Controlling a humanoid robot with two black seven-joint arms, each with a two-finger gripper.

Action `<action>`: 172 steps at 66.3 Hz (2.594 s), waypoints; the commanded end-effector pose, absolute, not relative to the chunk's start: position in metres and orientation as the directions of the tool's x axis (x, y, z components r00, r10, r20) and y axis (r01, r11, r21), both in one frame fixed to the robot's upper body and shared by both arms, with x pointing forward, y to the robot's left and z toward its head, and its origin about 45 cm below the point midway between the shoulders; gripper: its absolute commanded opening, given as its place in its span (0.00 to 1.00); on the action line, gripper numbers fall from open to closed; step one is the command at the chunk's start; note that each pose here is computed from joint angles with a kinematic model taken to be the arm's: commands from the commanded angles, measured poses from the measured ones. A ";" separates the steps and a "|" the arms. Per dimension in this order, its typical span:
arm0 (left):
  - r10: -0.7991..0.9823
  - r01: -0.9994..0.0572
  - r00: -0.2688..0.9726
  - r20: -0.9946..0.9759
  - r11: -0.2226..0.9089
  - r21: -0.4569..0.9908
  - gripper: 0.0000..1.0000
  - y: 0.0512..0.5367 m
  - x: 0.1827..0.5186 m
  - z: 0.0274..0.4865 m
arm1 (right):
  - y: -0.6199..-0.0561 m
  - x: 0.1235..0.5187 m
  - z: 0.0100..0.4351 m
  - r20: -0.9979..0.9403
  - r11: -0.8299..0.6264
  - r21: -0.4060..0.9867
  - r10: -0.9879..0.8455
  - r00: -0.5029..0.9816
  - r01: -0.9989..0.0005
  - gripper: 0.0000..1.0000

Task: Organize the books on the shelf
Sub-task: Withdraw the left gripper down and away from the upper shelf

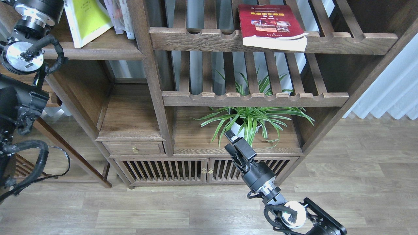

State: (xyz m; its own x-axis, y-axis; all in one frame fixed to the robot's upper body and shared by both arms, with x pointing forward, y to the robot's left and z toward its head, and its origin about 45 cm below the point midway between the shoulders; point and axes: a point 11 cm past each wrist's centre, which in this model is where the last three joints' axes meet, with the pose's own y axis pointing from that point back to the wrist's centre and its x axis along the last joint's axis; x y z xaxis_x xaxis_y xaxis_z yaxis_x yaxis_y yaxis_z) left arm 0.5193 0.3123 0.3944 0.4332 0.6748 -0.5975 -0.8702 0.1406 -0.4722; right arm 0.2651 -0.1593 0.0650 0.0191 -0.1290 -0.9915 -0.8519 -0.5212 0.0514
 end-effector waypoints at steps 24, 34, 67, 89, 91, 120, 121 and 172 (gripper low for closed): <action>0.494 -0.817 0.517 -0.699 0.042 -0.575 0.99 0.278 0.514 0.400 | -0.160 0.264 0.064 -0.992 -0.518 0.054 -0.128 0.015 -0.854 0.99; 0.488 -0.811 0.536 -0.689 0.073 -0.580 0.99 0.274 0.503 0.391 | -0.161 0.264 0.064 -0.992 -0.515 0.055 -0.124 0.011 -0.856 0.99; 0.478 -0.791 0.561 -0.676 0.066 -0.609 1.00 0.283 0.488 0.390 | -0.161 0.262 0.062 -0.992 -0.512 0.059 -0.124 0.006 -0.857 0.99; 0.367 -0.826 0.520 -0.772 -0.017 -0.564 0.96 0.293 0.477 0.355 | -0.162 0.263 0.063 -0.993 -0.509 0.056 -0.119 0.005 -0.859 0.99; 0.367 -0.831 0.513 -0.776 -0.014 -0.556 0.97 0.293 0.475 0.349 | -0.162 0.263 0.063 -0.993 -0.507 0.056 -0.117 0.004 -0.860 0.99; 0.332 -0.830 0.539 -0.774 0.051 -0.556 1.00 0.279 0.423 0.314 | -0.161 0.263 0.063 -0.993 -0.508 0.057 -0.115 0.003 -0.859 0.99; 0.332 -0.831 0.538 -0.775 0.051 -0.554 1.00 0.279 0.422 0.313 | -0.161 0.263 0.063 -0.993 -0.508 0.057 -0.115 0.003 -0.859 0.99; 0.256 -0.964 0.255 -0.933 -0.010 -0.266 0.99 0.275 0.323 0.174 | -0.164 0.265 0.064 -0.997 -0.480 0.051 -0.075 -0.016 -0.876 0.99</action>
State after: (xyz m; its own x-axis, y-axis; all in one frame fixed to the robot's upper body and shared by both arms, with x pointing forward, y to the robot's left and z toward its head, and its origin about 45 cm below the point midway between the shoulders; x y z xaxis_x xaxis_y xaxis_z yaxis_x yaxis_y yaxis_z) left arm 0.3400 0.2831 0.1990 0.3141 0.2566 -0.9141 -0.9418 -0.0370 -0.3340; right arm 0.2657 -0.1649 0.0635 -0.0172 -0.0756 -0.9970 -0.8772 -0.4775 0.0513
